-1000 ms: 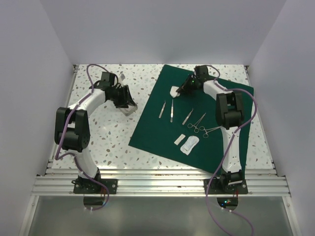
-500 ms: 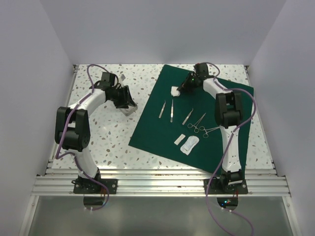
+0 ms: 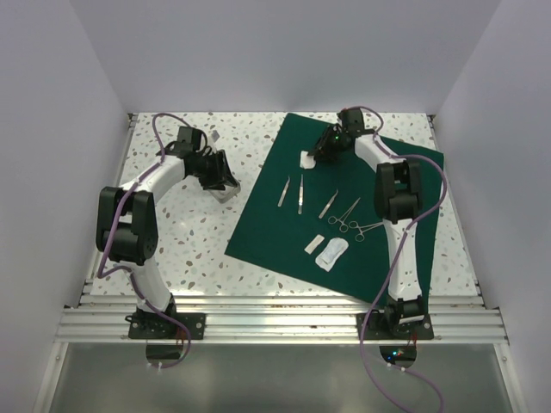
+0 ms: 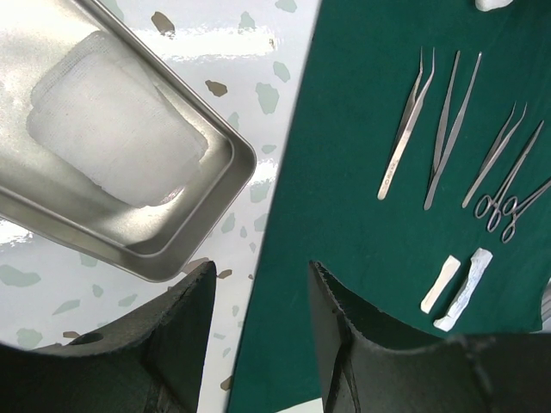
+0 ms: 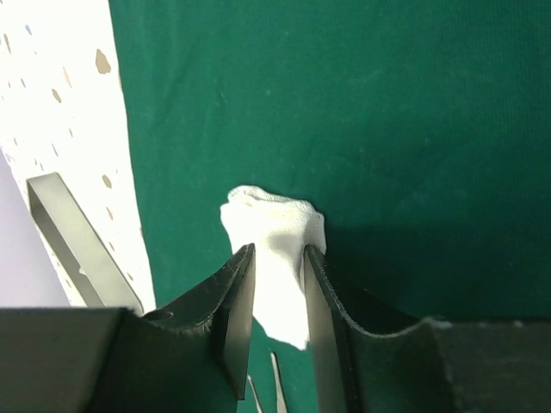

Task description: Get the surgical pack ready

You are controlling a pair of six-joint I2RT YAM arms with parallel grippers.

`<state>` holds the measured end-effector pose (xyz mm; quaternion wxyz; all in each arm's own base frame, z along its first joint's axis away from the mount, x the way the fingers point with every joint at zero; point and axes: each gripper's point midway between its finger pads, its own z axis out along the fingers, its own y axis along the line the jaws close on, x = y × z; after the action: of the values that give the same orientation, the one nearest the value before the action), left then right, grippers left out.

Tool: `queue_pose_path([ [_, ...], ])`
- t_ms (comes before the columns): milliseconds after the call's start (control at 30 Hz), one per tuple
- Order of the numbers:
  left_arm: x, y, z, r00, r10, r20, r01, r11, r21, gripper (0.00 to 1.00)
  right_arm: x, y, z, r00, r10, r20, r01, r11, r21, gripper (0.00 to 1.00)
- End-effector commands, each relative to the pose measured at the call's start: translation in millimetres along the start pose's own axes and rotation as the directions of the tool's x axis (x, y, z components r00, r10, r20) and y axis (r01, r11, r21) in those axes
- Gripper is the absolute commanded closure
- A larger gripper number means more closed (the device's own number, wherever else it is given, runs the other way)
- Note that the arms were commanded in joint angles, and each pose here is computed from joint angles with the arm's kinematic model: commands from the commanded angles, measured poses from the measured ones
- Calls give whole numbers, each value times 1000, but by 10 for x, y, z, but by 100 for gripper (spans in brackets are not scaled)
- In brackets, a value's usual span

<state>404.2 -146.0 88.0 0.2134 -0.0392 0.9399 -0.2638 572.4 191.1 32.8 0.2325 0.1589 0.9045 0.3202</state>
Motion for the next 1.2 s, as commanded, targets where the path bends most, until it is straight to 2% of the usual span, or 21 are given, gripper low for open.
queue_pose_path([
  [0, -27, -57, 3, 1000, 28, 3, -28, 999, 32, 50, -171, 127, -357, 997, -70, 45, 68, 997, 30, 65],
  [333, -15, -84, -6, 1000, 18, 7, -18, 999, 47, 50, -121, 64, -363, 995, -95, 17, 95, 995, 19, 60],
  [500, 34, -63, -10, 1000, 13, 2, -13, 999, 42, 50, -12, 29, -231, 996, -91, -18, 91, 996, -1, 59],
  [600, 27, -68, -30, 1000, 13, 8, -13, 999, 39, 50, 47, -2, -156, 995, -90, -35, 90, 996, 0, 59],
  [833, -10, -117, -92, 999, 31, 28, -32, 998, 51, 44, 110, 1, -39, 993, -107, -52, 107, 994, -8, 59],
  [1167, -41, -148, -131, 999, 27, 40, -29, 998, 53, 45, 135, -62, 87, 992, -109, -62, 109, 994, -2, 61],
])
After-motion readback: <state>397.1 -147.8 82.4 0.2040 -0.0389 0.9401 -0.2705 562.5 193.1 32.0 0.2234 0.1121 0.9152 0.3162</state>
